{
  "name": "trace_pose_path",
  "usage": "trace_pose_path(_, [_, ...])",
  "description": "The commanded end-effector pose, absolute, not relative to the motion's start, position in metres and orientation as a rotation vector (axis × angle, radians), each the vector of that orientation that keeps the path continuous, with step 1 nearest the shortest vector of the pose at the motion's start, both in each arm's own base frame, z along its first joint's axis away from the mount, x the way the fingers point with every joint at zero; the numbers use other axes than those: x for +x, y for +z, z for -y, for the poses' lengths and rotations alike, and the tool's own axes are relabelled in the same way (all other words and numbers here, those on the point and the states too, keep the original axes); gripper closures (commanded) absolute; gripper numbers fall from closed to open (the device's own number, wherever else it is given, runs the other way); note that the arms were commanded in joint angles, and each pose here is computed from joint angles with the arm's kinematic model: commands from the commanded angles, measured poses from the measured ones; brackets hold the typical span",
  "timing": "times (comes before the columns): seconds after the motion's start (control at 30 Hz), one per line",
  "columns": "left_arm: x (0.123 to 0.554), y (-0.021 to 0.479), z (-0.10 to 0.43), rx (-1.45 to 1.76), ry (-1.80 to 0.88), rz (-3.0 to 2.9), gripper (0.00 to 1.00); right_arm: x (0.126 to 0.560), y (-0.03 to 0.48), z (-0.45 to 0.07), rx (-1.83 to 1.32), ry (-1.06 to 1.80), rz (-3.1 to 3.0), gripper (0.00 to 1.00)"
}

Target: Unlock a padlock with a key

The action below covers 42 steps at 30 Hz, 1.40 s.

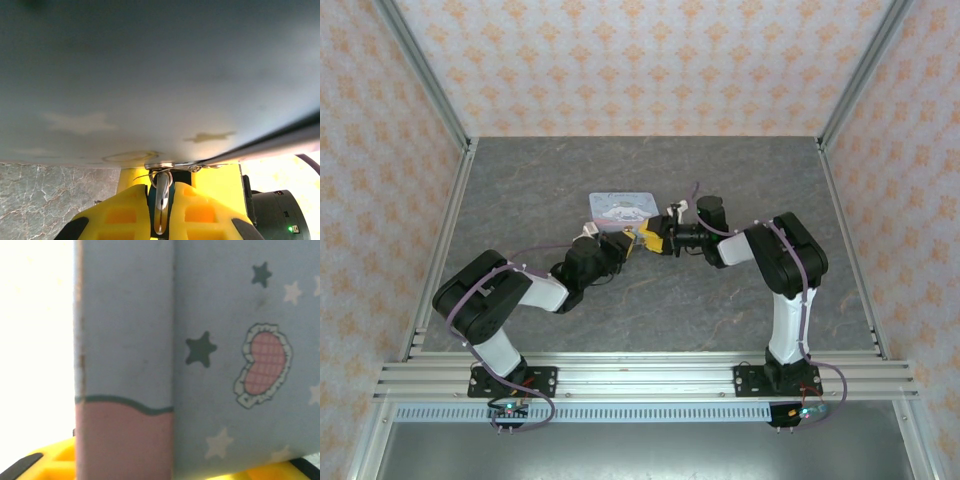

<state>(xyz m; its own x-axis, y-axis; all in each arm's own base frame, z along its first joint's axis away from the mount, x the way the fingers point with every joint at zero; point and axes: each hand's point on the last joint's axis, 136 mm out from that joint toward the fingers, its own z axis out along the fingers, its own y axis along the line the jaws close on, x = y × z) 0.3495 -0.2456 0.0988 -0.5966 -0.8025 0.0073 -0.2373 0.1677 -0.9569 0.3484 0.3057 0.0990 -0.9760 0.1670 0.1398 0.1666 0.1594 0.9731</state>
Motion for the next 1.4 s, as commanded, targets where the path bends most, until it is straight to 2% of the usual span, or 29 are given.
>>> trace_pose_path(0.0, [0.313,0.097,0.276,-0.848,-1.568,-2.088,1.0,0.402,0.117,-0.279,0.538,1.93,-2.119,0.59])
trace_pose_path(0.13, [0.313,0.098,0.276,-0.847,-1.566,-2.087,1.0,0.398,0.117,-0.277,0.559,1.95,-2.095,0.61])
trace_pose_path(0.3, [0.314,0.098,0.276,-0.846,-1.563,-2.082,1.0,0.391,0.116,-0.277,0.554,1.945,-2.113,0.73])
trace_pose_path(0.53, [0.313,0.094,0.276,-0.854,-1.546,-2.104,1.0,0.386,0.109,-0.279,0.554,1.946,-2.139,0.77])
trace_pose_path(0.67, [0.314,0.094,0.276,-0.855,-1.545,-2.105,1.0,0.383,0.104,-0.281,0.551,1.943,-2.154,0.84])
trace_pose_path(0.77, [0.314,0.095,0.277,-0.851,-1.55,-2.101,1.0,0.382,0.1,-0.281,0.554,1.935,-2.169,0.81])
trace_pose_path(0.83, [0.314,0.096,0.277,-0.849,-1.551,-2.099,1.0,0.381,0.096,-0.281,0.554,1.925,-2.18,0.69])
trace_pose_path(0.87, [0.314,0.096,0.277,-0.849,-1.55,-2.1,1.0,0.381,0.095,-0.28,0.556,1.918,-2.184,0.68])
trace_pose_path(1.03, [0.313,0.096,0.277,-0.846,-1.551,-2.103,1.0,0.379,0.086,-0.275,0.59,1.883,-2.202,0.67])
trace_pose_path(1.13, [0.313,0.094,0.275,-0.852,-1.542,-2.104,1.0,0.378,0.088,-0.277,0.581,1.9,-2.198,0.75])
trace_pose_path(1.33, [0.314,0.095,0.277,-0.846,-1.546,-2.103,1.0,0.37,0.093,-0.279,0.542,1.925,-2.211,0.75])
trace_pose_path(1.37, [0.314,0.095,0.277,-0.845,-1.549,-2.104,1.0,0.369,0.092,-0.279,0.538,1.923,-2.216,0.72])
